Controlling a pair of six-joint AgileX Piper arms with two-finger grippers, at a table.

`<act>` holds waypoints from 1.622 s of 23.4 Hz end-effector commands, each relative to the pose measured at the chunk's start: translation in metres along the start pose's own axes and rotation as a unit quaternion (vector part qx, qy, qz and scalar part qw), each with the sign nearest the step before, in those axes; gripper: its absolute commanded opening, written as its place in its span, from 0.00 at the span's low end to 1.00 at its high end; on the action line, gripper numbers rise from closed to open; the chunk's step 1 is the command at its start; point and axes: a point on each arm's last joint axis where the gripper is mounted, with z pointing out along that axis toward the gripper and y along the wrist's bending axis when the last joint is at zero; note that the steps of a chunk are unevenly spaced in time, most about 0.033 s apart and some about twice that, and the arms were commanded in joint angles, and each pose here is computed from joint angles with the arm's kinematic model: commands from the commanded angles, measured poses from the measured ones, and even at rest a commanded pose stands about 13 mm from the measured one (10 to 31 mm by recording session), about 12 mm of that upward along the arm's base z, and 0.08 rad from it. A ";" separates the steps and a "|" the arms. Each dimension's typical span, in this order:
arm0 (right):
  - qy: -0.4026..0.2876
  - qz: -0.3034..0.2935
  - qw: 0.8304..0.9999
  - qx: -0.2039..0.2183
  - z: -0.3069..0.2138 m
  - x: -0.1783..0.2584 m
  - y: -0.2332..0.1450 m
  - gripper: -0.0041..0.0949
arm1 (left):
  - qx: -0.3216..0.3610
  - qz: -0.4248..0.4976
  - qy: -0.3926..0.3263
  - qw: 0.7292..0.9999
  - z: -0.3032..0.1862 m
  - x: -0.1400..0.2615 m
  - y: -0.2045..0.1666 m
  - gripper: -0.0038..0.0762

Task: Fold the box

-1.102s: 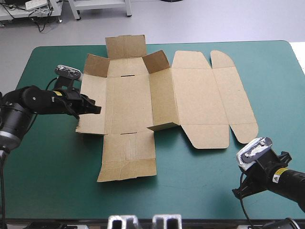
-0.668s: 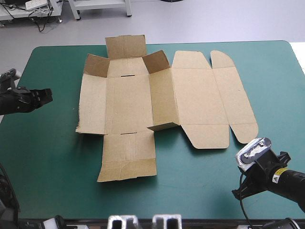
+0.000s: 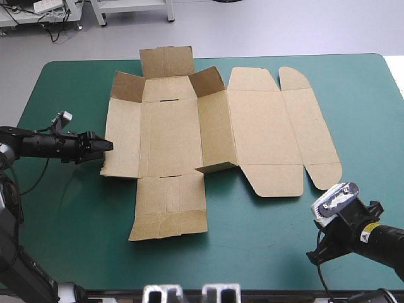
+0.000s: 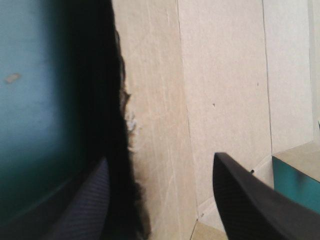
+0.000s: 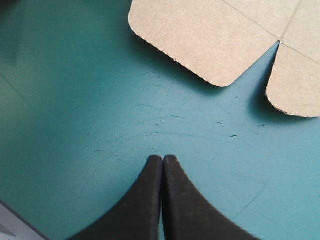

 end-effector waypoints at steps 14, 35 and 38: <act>-0.028 -0.003 1.000 0.005 -0.006 -0.008 -0.001 0.02 | 0.018 0.092 0.049 0.994 0.078 -0.002 -0.065 0.04; -0.134 -0.008 0.990 0.047 -0.023 -0.041 -0.011 0.02 | -0.124 0.606 0.013 0.786 0.007 -0.021 -0.273 0.03; -0.167 -0.031 0.983 0.071 -0.045 -0.068 -0.018 0.02 | -0.207 0.684 0.060 0.697 0.017 -0.005 -0.294 0.03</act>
